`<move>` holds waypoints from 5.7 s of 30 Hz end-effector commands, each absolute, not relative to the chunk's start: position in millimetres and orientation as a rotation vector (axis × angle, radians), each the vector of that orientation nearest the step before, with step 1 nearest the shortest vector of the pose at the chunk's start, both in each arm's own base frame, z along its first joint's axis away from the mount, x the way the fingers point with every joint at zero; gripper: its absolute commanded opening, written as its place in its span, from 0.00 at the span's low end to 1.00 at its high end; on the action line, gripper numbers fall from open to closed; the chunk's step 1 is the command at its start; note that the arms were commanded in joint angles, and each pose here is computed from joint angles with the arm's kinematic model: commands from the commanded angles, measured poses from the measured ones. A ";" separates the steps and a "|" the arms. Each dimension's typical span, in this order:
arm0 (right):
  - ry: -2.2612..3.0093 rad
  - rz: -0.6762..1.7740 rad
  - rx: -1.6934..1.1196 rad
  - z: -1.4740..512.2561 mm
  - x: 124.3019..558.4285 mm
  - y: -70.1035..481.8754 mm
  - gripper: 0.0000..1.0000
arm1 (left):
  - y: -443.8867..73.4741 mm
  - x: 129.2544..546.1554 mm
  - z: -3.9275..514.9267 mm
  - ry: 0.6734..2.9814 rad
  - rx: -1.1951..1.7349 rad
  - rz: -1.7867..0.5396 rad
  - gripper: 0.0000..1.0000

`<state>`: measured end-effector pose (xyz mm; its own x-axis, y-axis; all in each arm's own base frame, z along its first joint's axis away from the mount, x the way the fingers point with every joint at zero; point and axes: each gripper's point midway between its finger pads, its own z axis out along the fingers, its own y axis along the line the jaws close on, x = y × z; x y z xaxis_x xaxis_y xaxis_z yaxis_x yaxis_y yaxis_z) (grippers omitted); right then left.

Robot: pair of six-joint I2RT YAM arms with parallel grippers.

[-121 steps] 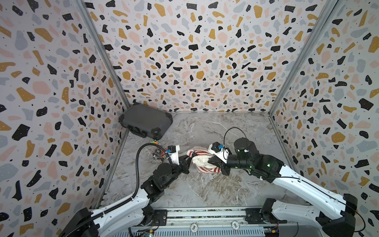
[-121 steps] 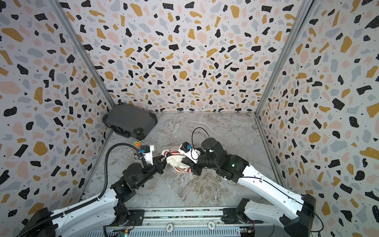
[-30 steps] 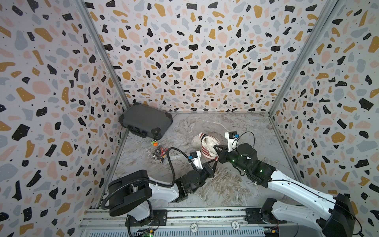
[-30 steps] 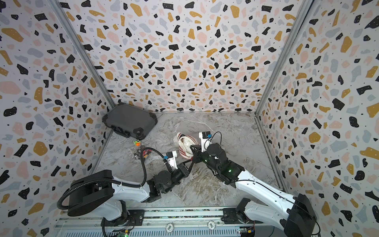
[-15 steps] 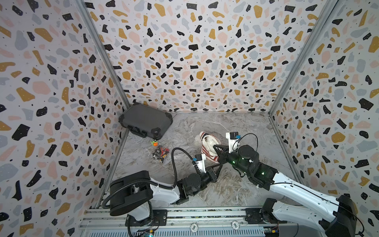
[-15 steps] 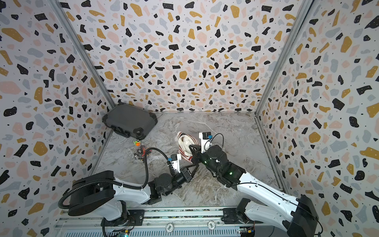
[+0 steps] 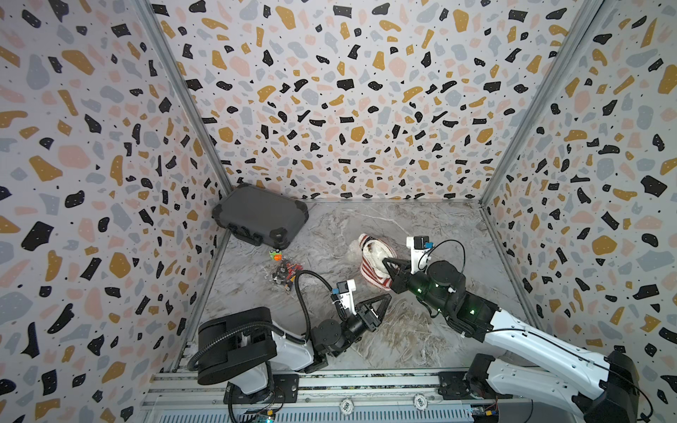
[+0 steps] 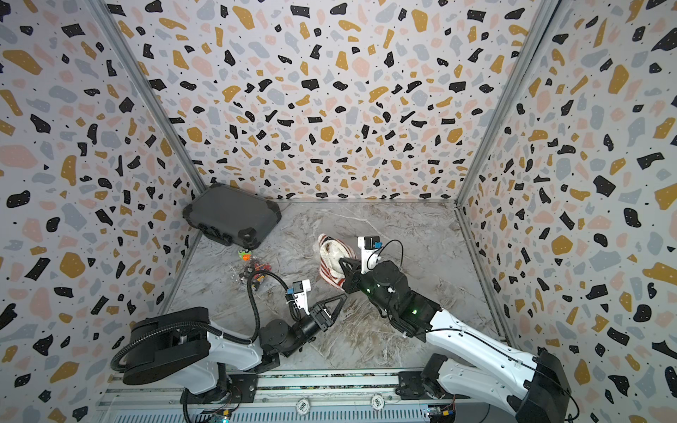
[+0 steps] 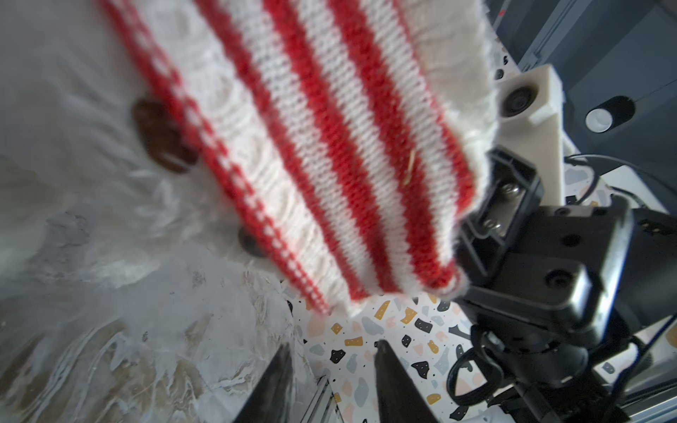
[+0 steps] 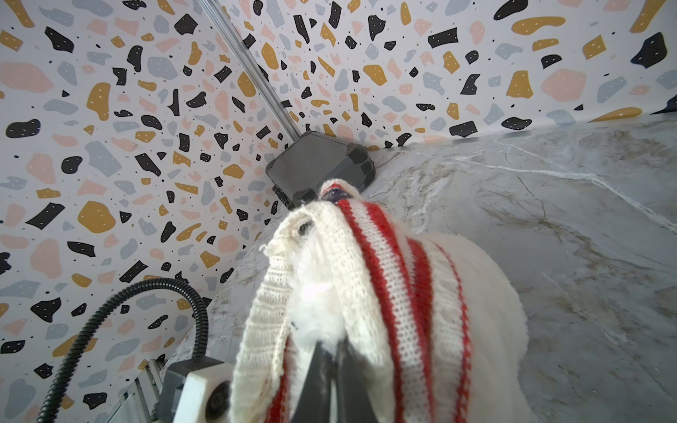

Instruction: Dress the teddy bear

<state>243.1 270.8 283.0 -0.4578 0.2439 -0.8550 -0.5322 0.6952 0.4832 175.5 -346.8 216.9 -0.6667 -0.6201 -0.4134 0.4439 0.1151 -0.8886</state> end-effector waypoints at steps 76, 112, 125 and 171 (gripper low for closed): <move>1.797 1.054 -0.105 305.5 214.0 264.4 0.00 | -394.0 217.1 115.7 1.991 -0.148 -1.226 0.00; 1.742 1.177 -0.188 342.9 202.6 255.3 0.00 | -337.0 245.1 114.6 2.014 -0.093 -0.850 0.00; 1.807 1.111 -0.404 305.9 231.4 250.6 0.00 | -363.0 214.5 147.5 1.970 0.159 -1.072 0.24; 1.706 0.820 -1.154 277.6 188.4 296.0 0.00 | -270.5 224.4 269.6 1.733 0.209 -1.064 0.90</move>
